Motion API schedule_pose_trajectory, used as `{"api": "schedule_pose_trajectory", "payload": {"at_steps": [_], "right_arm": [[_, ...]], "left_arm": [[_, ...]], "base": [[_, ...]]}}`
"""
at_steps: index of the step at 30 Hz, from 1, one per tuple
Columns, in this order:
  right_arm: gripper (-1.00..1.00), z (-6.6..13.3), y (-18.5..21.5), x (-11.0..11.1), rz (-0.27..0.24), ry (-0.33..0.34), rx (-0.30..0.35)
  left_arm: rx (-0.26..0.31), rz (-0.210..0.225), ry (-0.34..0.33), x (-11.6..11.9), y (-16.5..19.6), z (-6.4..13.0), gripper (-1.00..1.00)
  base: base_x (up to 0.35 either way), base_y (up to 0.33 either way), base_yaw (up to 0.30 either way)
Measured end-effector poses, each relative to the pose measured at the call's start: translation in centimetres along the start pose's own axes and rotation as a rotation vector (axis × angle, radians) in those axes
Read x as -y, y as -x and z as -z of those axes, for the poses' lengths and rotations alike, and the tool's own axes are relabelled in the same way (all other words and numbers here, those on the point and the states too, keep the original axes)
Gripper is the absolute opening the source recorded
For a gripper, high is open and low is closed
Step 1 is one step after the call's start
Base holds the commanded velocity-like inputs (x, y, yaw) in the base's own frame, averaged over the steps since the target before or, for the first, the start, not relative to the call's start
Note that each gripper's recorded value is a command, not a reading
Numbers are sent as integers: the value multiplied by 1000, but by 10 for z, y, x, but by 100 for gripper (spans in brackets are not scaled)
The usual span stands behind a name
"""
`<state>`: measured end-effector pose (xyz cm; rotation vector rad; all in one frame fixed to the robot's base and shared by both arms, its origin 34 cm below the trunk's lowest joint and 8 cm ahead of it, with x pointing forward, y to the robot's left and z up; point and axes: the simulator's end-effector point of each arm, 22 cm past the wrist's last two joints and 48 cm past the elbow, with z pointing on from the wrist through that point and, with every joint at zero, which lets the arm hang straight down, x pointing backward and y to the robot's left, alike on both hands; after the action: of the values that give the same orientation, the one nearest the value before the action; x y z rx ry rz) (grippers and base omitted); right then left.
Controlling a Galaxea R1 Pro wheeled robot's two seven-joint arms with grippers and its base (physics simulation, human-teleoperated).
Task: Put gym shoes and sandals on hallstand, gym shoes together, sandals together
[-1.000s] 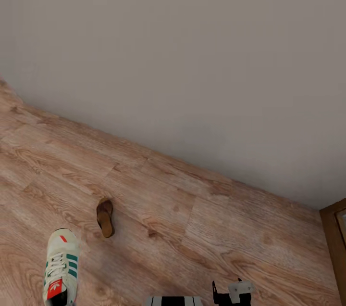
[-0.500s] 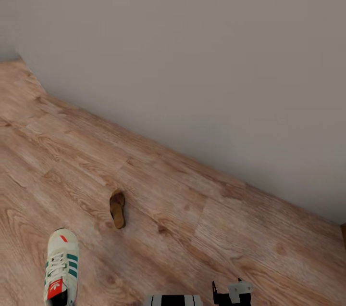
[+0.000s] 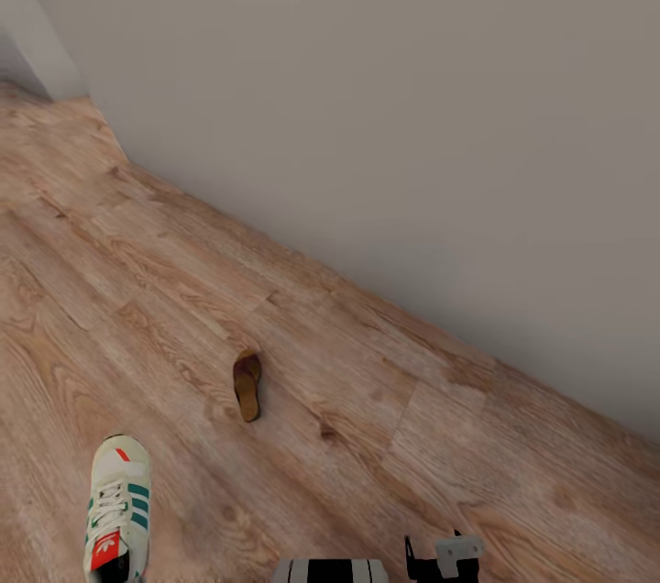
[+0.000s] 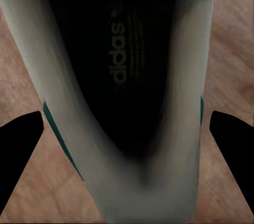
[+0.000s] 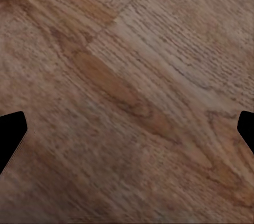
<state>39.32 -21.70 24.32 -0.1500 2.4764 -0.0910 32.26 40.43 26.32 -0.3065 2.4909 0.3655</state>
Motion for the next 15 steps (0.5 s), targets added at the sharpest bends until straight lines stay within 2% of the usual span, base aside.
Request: {"api": "schedule_pose_trajectory", "payload": {"at_steps": [15], "right_arm": [[100,0,-7,-1,0,2,-15]], "left_arm": [[-17,-4,3,-1,-7,0,-100]], "base": [[0,0,219]]}}
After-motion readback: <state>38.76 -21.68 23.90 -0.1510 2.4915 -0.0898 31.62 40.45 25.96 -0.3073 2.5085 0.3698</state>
